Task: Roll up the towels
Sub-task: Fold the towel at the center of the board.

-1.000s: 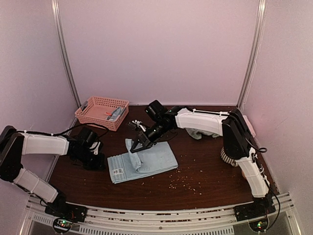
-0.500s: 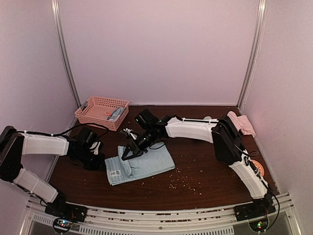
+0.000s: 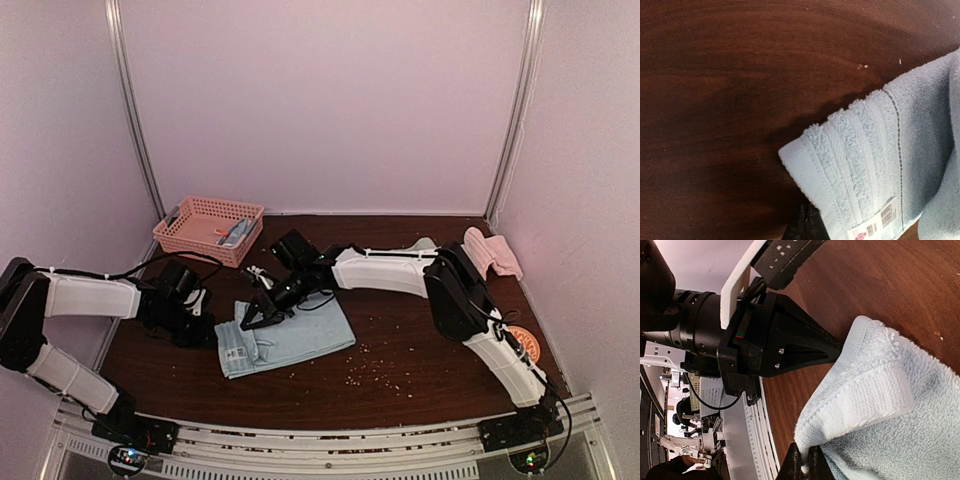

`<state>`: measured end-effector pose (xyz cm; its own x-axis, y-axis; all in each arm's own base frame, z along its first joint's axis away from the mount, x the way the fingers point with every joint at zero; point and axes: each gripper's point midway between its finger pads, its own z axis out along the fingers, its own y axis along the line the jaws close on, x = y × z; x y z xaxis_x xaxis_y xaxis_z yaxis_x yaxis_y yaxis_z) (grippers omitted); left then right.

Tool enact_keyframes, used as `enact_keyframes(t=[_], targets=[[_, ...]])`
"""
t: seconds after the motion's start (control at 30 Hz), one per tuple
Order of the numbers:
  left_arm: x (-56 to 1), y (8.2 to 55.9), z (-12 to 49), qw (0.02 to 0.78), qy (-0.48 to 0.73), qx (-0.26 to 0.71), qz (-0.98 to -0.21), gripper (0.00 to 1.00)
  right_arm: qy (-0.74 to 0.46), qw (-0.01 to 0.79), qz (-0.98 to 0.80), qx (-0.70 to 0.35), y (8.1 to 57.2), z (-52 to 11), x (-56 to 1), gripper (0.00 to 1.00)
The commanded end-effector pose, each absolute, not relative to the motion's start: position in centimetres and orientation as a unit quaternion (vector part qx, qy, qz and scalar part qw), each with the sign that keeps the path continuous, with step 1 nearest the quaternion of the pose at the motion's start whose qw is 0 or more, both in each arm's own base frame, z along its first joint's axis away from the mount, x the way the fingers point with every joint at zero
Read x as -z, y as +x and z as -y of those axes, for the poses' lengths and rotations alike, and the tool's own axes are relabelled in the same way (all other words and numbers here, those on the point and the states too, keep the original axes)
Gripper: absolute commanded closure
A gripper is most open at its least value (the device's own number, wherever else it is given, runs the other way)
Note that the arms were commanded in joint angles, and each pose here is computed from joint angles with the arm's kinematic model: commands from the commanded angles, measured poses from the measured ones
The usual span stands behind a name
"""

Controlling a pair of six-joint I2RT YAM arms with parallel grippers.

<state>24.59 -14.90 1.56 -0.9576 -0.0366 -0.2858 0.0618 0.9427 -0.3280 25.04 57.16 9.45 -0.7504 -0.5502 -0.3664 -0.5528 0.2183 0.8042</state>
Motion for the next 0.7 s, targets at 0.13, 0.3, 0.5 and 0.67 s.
enact_keyframes(t=[0.13, 0.3, 0.5, 0.67], targets=[[-1.0, 23.8, 14.9, 0.138, 0.011, 0.169, -0.976, 1.0, -0.351, 0.001, -0.766, -0.539, 23.6, -59.0, -10.7, 1.0], [-1.3, 23.8, 14.9, 0.14, 0.008, 0.172, -0.975, 1.0, -0.345, -0.002, -0.772, -0.533, 23.9, -59.2, -8.9, 1.0], [-2.1, 23.7, 14.7, 0.15, 0.004, 0.174, -0.973, 1.0, -0.346, -0.01, -0.76, -0.55, 23.7, -59.8, -8.5, 0.83], [-4.2, 24.6, 14.1, 0.176, -0.003, 0.158, -0.972, 1.0, -0.37, 0.005, -0.752, -0.545, 23.7, -59.1, -10.0, 0.7]])
